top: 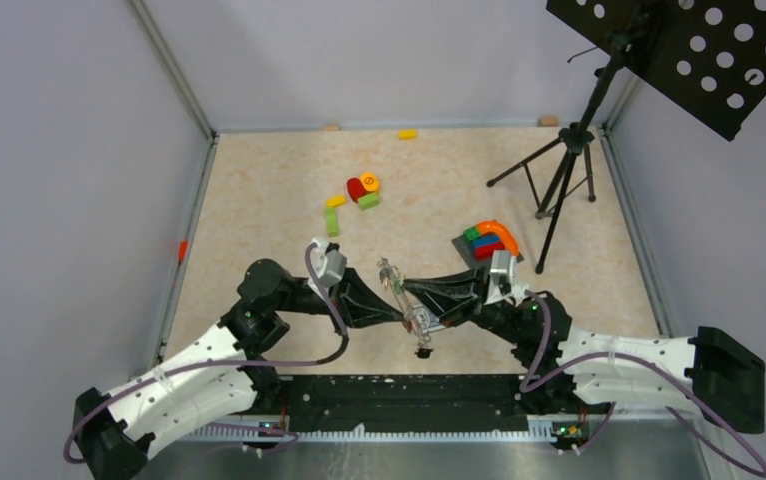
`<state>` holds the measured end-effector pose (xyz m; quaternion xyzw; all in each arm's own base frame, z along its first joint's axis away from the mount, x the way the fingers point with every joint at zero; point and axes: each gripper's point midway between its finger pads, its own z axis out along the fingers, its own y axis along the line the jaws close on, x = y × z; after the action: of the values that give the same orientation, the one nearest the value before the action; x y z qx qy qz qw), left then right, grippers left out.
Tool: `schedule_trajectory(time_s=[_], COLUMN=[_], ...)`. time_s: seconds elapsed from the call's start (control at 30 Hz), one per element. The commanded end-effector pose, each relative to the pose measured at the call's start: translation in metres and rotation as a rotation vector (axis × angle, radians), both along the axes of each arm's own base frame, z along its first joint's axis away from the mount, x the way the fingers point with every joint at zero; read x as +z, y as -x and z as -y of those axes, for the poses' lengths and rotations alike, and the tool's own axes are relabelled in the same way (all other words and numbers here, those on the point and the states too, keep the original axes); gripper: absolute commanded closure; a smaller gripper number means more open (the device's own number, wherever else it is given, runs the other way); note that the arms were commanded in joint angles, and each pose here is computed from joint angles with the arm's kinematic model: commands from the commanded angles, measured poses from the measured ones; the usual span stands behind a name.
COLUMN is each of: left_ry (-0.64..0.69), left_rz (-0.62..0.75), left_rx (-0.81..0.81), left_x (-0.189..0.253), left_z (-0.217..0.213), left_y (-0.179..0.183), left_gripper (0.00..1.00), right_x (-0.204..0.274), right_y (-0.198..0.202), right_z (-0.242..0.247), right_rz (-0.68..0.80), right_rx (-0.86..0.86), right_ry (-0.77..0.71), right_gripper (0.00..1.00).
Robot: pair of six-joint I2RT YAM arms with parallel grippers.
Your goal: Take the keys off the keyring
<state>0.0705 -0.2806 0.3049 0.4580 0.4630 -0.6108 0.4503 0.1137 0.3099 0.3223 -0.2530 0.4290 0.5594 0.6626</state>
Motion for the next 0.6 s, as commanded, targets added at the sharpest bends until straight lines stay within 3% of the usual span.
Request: schedule_trajectory(time_s=[0.0, 0.57], left_ry=[0.017, 0.015], left_rz=[0.03, 0.073], left_rx=[0.017, 0.144], left_x=[0.001, 0.001], left_z=[0.009, 0.004], left_y=[-0.002, -0.016], left_gripper=[1.0, 0.91], right_x=[0.039, 0.042], right_y=[0.01, 0.027], right_z=[0.009, 0.017], right_rz=[0.043, 0.095], right_rx=[0.031, 0.088], right_ry=[-0.128, -0.148], right_gripper=[1.0, 1.0])
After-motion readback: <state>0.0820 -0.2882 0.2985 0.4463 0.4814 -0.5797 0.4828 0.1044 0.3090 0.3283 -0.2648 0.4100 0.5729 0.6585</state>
